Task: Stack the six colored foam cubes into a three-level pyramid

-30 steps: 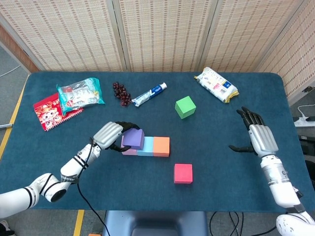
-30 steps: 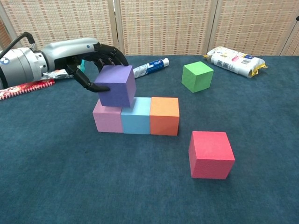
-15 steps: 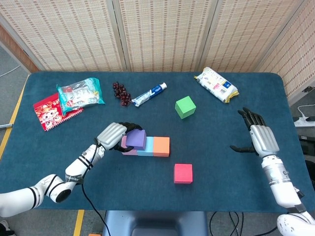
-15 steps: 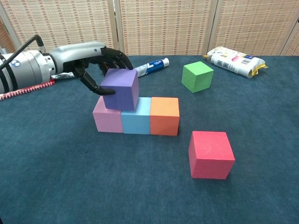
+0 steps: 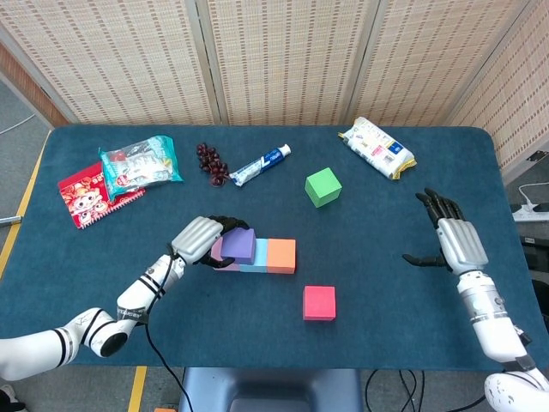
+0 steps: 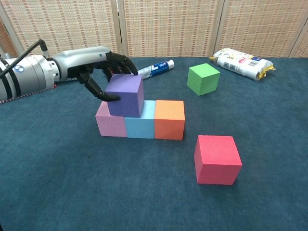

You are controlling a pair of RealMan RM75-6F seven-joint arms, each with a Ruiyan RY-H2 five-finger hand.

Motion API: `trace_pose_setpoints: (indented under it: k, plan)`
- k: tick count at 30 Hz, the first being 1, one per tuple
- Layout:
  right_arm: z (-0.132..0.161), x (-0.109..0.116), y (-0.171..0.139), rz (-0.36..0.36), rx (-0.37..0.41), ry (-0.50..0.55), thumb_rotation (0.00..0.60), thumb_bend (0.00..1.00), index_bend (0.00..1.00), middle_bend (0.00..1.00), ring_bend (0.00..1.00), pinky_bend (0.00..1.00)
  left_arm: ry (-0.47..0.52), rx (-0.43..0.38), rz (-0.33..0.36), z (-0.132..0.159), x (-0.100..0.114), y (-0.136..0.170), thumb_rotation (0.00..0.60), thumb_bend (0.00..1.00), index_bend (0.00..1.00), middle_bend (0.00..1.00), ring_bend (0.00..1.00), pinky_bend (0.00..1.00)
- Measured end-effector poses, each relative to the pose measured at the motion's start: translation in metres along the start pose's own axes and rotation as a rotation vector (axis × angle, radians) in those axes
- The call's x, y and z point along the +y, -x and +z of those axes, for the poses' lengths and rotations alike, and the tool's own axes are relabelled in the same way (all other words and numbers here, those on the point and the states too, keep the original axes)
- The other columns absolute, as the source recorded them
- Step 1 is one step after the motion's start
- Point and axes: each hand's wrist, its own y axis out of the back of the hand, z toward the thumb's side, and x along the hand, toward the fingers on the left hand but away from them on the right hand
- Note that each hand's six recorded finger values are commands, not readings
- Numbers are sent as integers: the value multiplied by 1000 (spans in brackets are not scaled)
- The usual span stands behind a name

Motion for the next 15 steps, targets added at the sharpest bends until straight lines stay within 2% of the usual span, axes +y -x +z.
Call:
trace_pose_setpoints:
  k: [15]
  plan:
    - [-1, 0, 1, 0, 0, 3, 600, 154, 0, 0, 0, 0, -6, 5, 0, -2, -1, 0, 600, 315, 362, 330, 271, 340]
